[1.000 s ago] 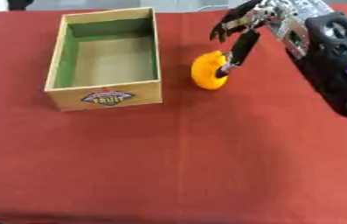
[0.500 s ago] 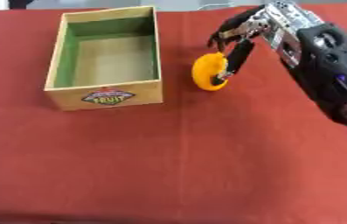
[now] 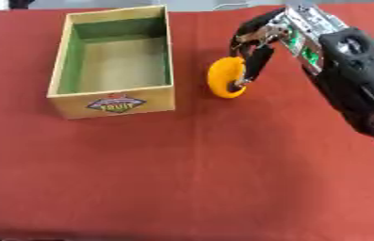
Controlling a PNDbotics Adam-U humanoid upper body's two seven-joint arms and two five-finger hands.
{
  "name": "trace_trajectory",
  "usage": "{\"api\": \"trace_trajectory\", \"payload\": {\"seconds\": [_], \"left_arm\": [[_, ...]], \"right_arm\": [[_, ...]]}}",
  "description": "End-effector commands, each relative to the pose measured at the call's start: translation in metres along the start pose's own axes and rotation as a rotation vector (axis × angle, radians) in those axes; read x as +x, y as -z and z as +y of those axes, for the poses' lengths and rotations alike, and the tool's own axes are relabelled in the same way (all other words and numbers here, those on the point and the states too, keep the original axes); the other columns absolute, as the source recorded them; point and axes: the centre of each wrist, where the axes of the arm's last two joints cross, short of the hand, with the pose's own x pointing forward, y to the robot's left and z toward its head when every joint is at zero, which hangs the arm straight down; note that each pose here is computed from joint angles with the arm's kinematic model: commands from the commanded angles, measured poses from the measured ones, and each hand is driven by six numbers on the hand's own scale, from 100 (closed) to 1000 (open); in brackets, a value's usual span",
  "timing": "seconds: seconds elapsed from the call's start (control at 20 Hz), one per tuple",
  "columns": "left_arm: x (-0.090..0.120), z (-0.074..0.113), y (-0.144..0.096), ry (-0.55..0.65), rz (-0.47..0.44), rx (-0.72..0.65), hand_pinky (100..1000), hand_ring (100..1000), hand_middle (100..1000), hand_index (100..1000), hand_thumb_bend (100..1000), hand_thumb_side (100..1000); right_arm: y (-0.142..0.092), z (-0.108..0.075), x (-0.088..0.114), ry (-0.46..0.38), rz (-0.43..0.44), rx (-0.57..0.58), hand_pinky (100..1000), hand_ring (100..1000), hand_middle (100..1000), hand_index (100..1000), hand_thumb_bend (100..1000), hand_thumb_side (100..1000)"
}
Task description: Pick up objects on the table and place them in the box.
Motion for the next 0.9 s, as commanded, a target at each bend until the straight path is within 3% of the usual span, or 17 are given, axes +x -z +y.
{"api": "trace_trajectory", "payload": {"seconds": [0.05,0.1,0.3,0.55,0.9], "left_arm": [[0.007,0.0,0.007,-0.01,-0.038,-0.004,557,561,625,759,107,864],[0.007,0.0,0.007,-0.01,-0.038,-0.004,557,561,625,759,107,864],[0.007,0.0,0.007,-0.01,-0.039,-0.005,556,562,625,760,106,862],[0.007,0.0,0.008,-0.01,-0.039,-0.006,556,562,625,761,106,861],[0.007,0.0,0.007,-0.01,-0.04,-0.01,557,563,626,761,103,860]], "right_arm": [[-0.01,-0.011,-0.003,-0.013,0.024,-0.056,724,763,464,661,368,474],[-0.011,-0.012,-0.002,-0.01,0.023,-0.066,723,762,464,659,357,468],[-0.012,-0.012,0.0,0.008,0.021,-0.083,714,752,477,660,100,294],[-0.016,-0.014,0.002,0.055,0.011,-0.104,717,746,501,678,100,106],[-0.027,-0.024,0.011,0.111,-0.002,-0.169,721,739,502,677,100,100]]}}
